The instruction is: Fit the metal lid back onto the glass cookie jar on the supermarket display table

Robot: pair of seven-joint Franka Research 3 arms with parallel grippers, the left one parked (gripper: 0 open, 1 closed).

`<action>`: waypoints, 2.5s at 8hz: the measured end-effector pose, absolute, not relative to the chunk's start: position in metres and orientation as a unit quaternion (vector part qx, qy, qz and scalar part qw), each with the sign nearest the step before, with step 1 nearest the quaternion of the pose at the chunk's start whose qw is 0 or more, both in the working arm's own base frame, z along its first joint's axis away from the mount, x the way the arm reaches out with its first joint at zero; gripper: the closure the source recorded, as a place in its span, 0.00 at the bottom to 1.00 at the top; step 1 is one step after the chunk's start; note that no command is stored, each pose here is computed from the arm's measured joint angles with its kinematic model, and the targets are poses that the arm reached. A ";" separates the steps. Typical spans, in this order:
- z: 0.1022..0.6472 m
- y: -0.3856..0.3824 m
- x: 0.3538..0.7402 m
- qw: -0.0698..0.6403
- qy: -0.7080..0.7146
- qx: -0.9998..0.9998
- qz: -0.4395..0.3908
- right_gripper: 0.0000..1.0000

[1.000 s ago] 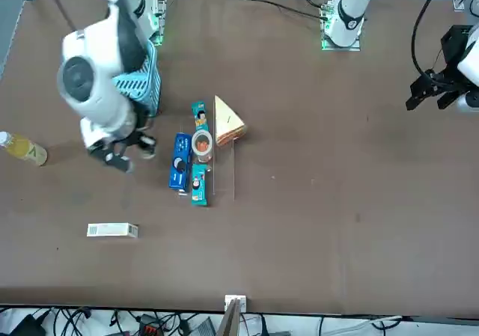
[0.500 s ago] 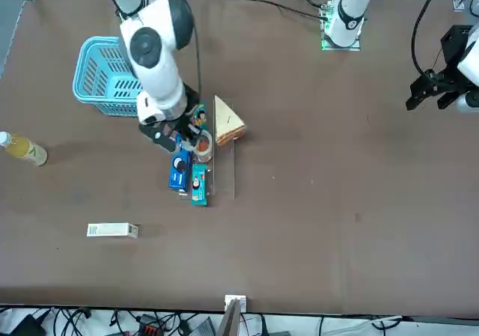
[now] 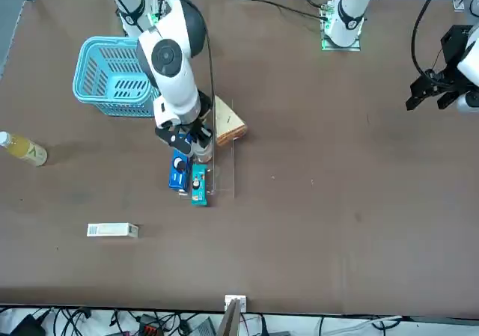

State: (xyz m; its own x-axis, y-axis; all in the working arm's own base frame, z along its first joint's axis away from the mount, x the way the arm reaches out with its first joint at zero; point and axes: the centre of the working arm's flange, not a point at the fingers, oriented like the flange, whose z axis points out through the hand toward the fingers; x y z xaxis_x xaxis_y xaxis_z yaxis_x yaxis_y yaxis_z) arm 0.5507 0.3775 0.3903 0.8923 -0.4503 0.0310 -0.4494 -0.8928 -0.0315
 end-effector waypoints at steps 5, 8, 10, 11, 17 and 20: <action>0.380 0.386 0.543 0.005 0.223 -0.975 -0.012 0.74; 0.378 0.385 0.543 0.004 0.223 -0.975 -0.012 0.74; 0.379 0.384 0.545 0.004 0.224 -0.974 -0.014 0.74; 0.378 0.384 0.545 0.005 0.224 -0.974 -0.015 0.74; 0.371 0.384 0.545 0.002 0.224 -0.975 -0.012 0.74; 0.370 0.384 0.546 0.002 0.223 -0.975 -0.013 0.74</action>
